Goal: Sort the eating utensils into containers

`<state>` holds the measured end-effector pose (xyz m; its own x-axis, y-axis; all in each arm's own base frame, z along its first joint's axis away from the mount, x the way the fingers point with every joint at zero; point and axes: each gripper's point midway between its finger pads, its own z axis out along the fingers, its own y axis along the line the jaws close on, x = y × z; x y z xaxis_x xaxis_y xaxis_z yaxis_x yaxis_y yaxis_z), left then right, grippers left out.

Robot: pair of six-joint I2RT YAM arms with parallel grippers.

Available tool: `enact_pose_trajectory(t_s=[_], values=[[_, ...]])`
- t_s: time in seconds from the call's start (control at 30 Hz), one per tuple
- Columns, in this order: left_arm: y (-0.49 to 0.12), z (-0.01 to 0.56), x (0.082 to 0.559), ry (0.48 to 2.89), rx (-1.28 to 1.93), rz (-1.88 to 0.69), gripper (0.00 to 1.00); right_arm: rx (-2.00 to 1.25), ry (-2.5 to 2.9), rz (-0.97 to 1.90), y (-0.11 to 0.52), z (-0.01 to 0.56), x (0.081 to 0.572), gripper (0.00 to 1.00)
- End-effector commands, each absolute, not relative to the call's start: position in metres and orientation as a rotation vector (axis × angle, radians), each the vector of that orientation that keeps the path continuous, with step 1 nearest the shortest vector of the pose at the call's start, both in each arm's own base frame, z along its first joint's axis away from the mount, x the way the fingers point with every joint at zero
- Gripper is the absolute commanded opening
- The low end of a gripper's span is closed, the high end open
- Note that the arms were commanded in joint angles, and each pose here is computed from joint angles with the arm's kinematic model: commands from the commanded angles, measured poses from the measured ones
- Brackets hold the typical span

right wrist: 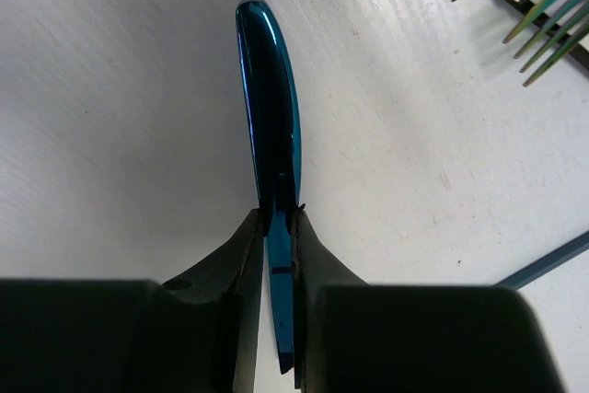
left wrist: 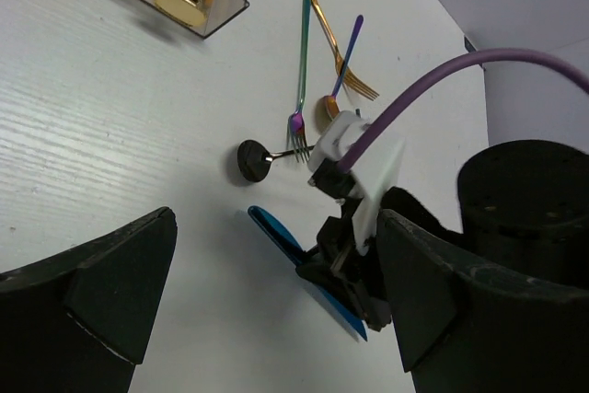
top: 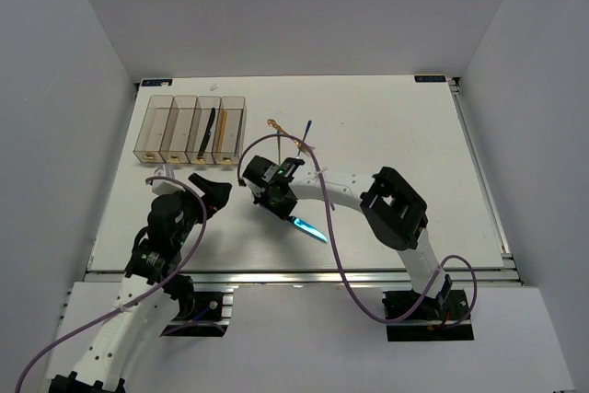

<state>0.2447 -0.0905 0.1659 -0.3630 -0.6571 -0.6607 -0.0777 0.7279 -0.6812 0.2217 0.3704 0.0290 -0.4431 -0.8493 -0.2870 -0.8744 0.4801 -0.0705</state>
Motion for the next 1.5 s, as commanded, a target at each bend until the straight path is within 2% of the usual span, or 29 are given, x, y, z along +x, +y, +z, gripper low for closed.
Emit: enact_pose_trajectory(t_s=[0.0,0.43,0.8,0.97,1.47], values=[[-0.097,0.169,0.246,1.843,-0.582,-0.739,0.98,-1.412,2.401,0.166,0.374,0.059,0.225,0.0],[-0.107,0.145,0.246,1.854,-0.62,-0.826,0.96,-1.39,2.374,0.247,0.382,0.084,0.221,0.0],[-0.142,0.153,0.241,1.745,-0.578,-1.156,0.96,-1.382,2.323,0.368,0.391,0.116,0.214,0.0],[-0.148,0.158,0.239,1.705,-0.562,-1.228,0.96,-1.356,2.309,0.461,0.4,0.133,0.208,0.0],[-0.149,0.134,0.241,1.76,-0.613,-1.217,0.9,-1.347,2.269,0.521,0.412,0.149,0.207,0.0]])
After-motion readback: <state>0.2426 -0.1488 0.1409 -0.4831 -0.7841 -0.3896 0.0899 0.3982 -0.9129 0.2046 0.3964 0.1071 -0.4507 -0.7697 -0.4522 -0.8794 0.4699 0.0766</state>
